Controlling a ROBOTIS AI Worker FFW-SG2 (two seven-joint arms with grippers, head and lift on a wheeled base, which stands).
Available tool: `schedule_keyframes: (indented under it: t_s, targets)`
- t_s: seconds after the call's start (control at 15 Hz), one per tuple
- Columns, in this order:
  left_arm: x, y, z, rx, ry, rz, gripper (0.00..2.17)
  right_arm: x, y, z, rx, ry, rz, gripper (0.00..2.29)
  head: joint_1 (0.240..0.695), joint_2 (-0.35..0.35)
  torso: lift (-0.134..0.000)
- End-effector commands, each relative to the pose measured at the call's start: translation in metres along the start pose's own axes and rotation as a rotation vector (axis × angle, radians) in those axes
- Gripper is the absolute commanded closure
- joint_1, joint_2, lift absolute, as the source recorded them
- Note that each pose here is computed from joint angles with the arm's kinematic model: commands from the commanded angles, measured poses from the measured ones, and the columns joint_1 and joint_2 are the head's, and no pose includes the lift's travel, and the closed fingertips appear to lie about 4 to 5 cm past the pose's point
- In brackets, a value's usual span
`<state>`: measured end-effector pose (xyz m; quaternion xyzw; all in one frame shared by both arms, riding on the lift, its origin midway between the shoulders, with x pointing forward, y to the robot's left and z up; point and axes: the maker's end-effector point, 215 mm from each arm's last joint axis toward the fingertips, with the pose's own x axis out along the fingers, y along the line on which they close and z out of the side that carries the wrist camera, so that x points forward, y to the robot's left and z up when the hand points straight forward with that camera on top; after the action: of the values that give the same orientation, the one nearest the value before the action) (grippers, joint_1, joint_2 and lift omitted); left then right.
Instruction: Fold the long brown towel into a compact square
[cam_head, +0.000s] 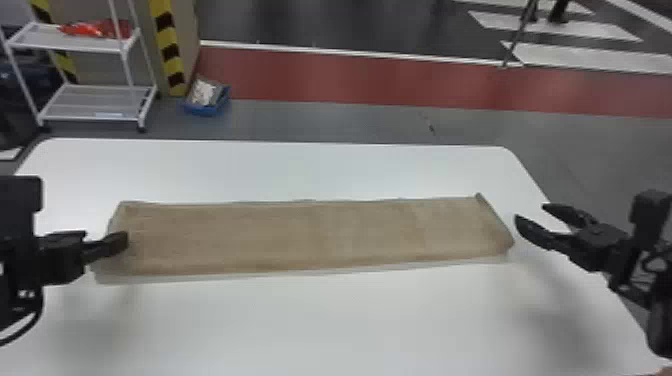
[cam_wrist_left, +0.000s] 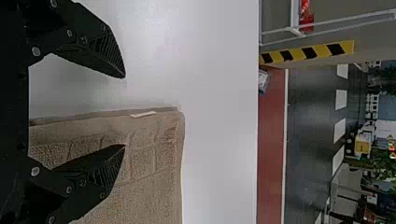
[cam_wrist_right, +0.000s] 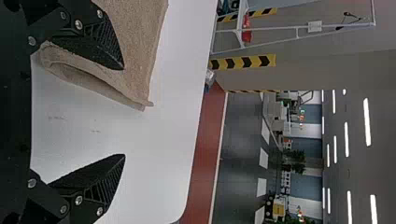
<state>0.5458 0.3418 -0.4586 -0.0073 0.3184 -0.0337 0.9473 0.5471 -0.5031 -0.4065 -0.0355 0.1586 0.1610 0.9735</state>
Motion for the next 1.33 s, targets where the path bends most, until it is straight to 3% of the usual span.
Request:
schedule_keyframes:
  t_s: [0.0,0.13,0.2,0.4,0.6,0.73,0.87,1.0,1.13,1.27]
  targets:
    - [0.000,0.000,-0.006,-0.001,0.021,-0.001,0.67,0.000,0.000,0.000,0.005,-0.002,0.002,0.25,0.695,-0.161,-0.124]
    - [0.000,-0.002,-0.009,-0.005,0.034,-0.006,1.21,-0.002,-0.001,0.000,0.012,0.000,0.001,0.25,0.695,-0.161,-0.124]
    - [-0.002,-0.004,-0.015,-0.008,0.058,-0.013,1.36,-0.001,-0.001,0.002,0.011,-0.001,0.001,0.25,0.695,-0.162,-0.124]
    - [-0.018,-0.021,0.015,-0.020,0.005,-0.057,1.39,0.000,0.001,-0.002,0.034,0.016,0.006,0.25,0.695,-0.169,-0.124]
    - [-0.032,-0.032,0.026,-0.043,0.009,-0.088,1.48,0.004,0.006,-0.001,0.036,0.015,0.015,0.25,0.695,-0.182,-0.124]
    - [-0.039,-0.037,0.039,-0.094,-0.001,-0.118,1.48,0.006,0.010,-0.003,0.038,0.020,0.022,0.25,0.695,-0.184,-0.124]
    - [-0.045,-0.059,0.038,-0.174,0.054,-0.186,1.48,0.011,0.023,0.003,0.041,0.021,0.043,0.25,0.695,-0.184,-0.124]
    - [-0.057,-0.099,0.026,-0.181,0.192,-0.254,1.48,0.023,0.044,0.020,0.036,-0.008,0.073,0.25,0.695,-0.187,-0.124]
    - [-0.059,-0.155,0.053,-0.218,0.154,-0.350,1.48,0.036,0.073,0.041,0.003,-0.035,0.119,0.25,0.695,-0.196,-0.124]
    - [-0.059,-0.195,0.082,-0.206,0.105,-0.387,1.48,0.043,0.098,0.049,-0.010,-0.056,0.154,0.25,0.695,-0.213,-0.124]
